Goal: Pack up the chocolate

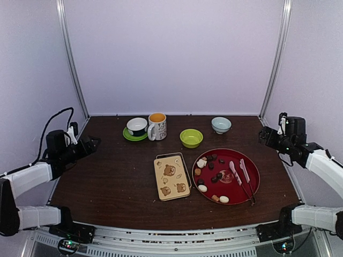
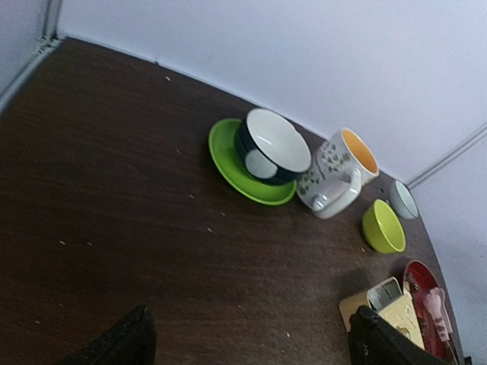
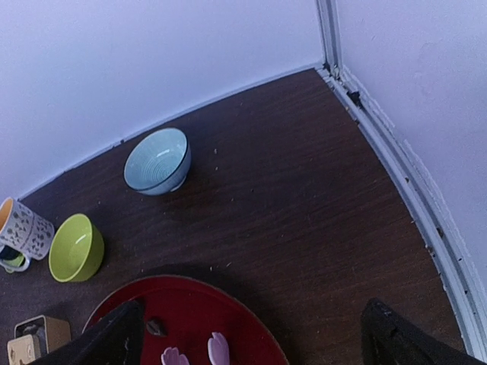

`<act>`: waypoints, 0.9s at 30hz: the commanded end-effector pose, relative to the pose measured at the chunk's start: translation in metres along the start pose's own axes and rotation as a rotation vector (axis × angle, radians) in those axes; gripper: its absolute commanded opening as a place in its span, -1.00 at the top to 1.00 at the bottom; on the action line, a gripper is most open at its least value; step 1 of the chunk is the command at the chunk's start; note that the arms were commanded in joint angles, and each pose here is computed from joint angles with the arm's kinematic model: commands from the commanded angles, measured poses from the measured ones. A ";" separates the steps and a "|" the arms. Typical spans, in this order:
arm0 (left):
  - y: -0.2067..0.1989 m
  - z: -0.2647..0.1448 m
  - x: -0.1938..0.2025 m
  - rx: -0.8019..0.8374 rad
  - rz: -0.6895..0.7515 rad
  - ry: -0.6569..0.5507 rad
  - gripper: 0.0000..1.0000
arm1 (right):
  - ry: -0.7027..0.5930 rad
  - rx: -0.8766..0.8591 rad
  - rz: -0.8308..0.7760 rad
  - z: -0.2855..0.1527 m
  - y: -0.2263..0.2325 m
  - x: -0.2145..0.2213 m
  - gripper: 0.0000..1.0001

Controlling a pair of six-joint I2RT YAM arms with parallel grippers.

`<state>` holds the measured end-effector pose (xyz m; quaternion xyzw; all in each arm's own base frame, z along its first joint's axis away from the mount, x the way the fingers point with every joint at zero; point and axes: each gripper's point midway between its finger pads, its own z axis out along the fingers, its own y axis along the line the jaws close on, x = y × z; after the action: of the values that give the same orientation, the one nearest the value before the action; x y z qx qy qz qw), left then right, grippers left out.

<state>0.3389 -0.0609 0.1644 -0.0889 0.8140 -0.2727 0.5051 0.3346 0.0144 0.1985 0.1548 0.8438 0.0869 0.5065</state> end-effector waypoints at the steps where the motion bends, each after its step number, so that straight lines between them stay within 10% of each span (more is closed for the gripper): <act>1: -0.053 0.004 0.036 0.258 -0.036 0.158 -0.79 | 0.239 -0.050 -0.092 -0.001 0.017 0.047 -1.00; 27: -0.201 0.029 0.180 0.564 -0.135 0.551 -0.52 | 0.545 -0.159 -0.291 -0.032 0.094 0.167 -0.90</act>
<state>0.2454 -0.2885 0.0927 0.0634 0.8428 -0.4788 0.2377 0.2501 0.1384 0.0937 -0.0203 0.9561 0.1050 0.2730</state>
